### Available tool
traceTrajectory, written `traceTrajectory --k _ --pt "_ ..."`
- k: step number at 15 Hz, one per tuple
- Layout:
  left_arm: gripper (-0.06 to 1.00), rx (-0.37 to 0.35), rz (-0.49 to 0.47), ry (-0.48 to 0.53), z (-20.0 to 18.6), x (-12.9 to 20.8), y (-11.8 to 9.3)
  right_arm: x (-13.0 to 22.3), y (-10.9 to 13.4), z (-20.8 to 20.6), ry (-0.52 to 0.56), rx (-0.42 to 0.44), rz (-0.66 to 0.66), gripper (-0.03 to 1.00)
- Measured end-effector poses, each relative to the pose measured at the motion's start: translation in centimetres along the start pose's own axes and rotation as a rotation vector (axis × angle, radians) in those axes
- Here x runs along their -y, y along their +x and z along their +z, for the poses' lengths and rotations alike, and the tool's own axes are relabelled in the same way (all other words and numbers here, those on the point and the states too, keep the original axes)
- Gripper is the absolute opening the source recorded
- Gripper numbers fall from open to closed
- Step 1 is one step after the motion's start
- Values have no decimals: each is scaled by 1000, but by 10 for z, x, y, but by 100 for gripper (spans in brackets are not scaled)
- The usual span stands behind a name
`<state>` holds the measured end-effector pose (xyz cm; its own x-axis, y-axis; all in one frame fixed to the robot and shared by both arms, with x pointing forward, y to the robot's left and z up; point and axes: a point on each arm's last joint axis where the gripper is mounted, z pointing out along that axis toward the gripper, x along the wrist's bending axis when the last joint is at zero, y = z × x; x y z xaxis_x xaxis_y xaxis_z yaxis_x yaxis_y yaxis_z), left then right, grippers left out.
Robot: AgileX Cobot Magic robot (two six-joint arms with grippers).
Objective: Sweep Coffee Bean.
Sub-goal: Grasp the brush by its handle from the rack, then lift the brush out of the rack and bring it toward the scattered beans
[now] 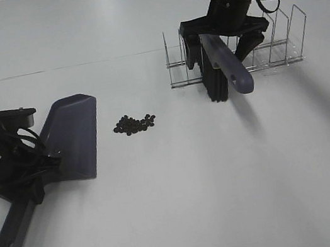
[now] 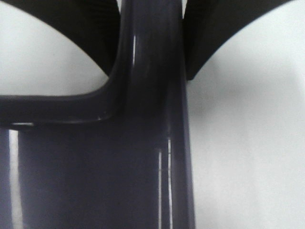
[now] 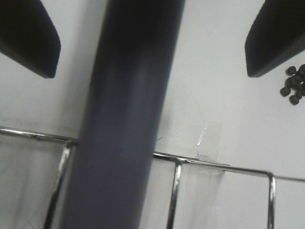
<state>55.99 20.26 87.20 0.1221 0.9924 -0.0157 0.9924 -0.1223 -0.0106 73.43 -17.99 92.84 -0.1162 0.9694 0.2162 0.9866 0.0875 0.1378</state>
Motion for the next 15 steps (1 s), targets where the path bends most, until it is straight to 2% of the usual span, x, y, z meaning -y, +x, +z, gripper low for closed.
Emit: traceTrajectory --k 2,4,6,7,9,10,11,15 --pt "33 0 0 1 0 0 0 1 -1 8 16 -11 8 89" --pt "33 0 0 2 0 0 0 1 -2 14 28 -10 11 80" --pt "33 0 0 2 0 0 0 2 -2 15 31 -10 11 64" --pt "33 0 0 2 0 0 0 2 -2 16 32 -10 11 61" --pt "33 0 0 2 0 0 0 2 -4 16 32 10 4 45" --pt "33 0 0 2 0 0 0 1 -5 16 30 19 1 33" --pt "33 0 0 2 0 0 0 1 -6 16 28 29 3 29" --pt "33 0 0 2 0 0 0 1 -9 16 28 55 -7 29"
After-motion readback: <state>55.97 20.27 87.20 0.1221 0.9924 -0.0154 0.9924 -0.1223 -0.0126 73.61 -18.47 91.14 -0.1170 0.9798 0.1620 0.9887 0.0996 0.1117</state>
